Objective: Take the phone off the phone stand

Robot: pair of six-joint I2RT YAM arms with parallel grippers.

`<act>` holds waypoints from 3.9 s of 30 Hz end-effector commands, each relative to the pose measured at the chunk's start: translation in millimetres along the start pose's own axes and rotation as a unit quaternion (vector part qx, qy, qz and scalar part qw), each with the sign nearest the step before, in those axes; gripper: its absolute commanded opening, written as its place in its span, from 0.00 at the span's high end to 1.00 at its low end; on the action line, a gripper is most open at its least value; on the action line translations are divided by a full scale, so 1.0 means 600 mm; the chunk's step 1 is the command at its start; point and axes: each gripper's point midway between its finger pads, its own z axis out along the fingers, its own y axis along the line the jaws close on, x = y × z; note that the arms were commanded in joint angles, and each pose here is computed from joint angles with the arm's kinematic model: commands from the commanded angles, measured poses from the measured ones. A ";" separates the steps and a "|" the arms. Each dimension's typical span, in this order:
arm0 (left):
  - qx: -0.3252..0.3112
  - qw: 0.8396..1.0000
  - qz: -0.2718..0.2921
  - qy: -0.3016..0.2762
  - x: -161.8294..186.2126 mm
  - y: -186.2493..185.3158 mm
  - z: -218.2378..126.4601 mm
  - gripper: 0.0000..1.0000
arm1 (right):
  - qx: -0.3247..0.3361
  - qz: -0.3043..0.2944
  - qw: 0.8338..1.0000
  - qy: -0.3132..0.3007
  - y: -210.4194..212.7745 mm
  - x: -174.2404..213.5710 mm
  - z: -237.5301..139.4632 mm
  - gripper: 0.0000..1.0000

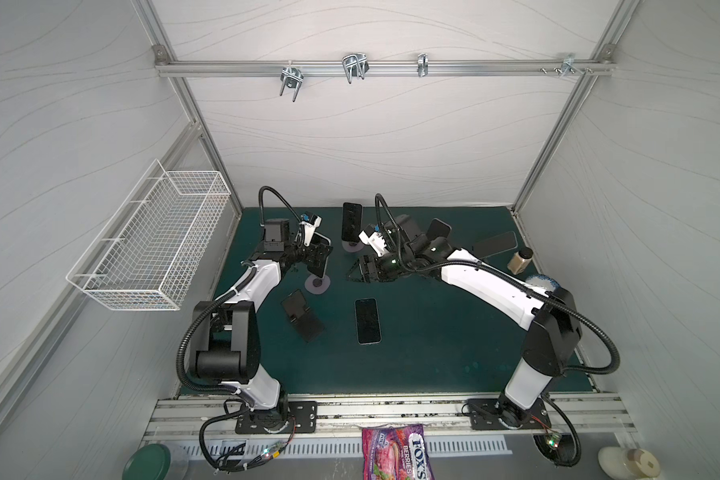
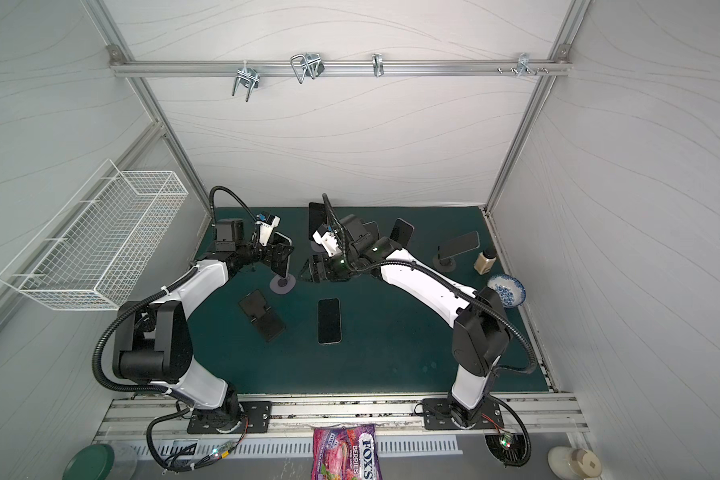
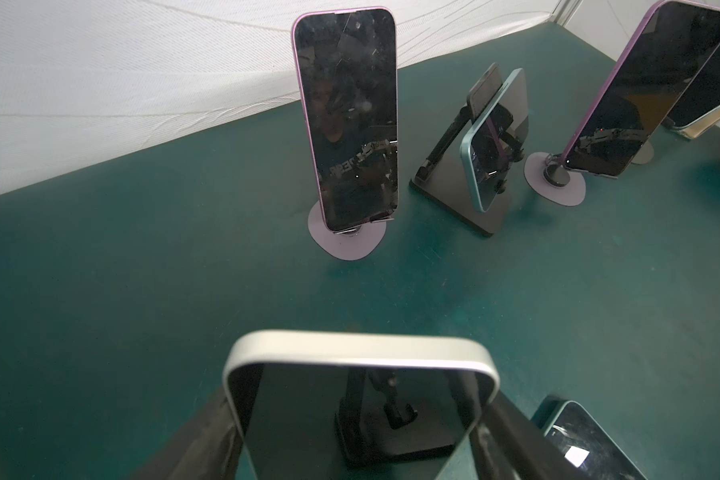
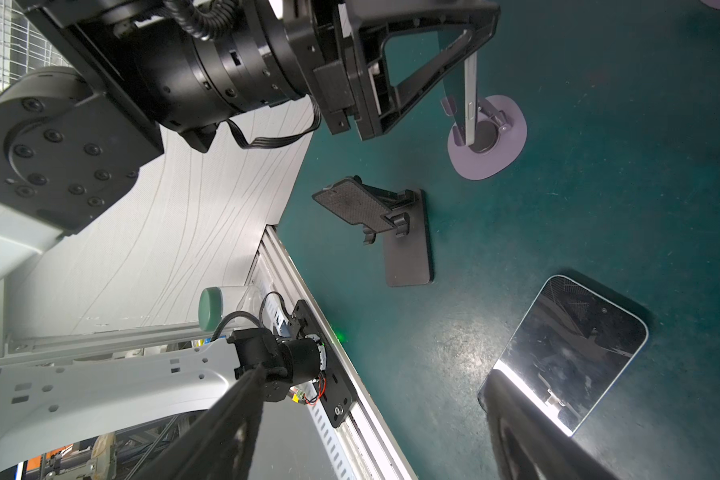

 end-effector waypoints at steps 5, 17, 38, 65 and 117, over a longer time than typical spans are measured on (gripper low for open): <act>0.002 0.999 0.028 -0.020 -0.029 0.003 0.004 0.25 | -0.012 -0.007 1.000 -0.012 0.013 -0.018 -0.009 0.16; 0.001 0.999 0.036 -0.017 -0.027 0.003 0.002 0.28 | -0.012 -0.007 1.000 -0.014 0.017 -0.019 -0.014 0.16; -0.001 0.999 0.035 -0.033 -0.051 -0.004 -0.017 0.34 | -0.008 -0.005 1.000 -0.016 0.020 -0.017 -0.020 0.16; -0.021 0.998 0.033 -0.058 -0.088 -0.002 -0.044 0.34 | -0.007 -0.009 1.000 -0.021 0.032 -0.016 -0.025 0.16; 0.005 0.997 -0.009 -0.073 -0.208 -0.225 -0.075 0.46 | 0.051 0.012 0.994 -0.100 -0.044 0.019 -0.187 0.16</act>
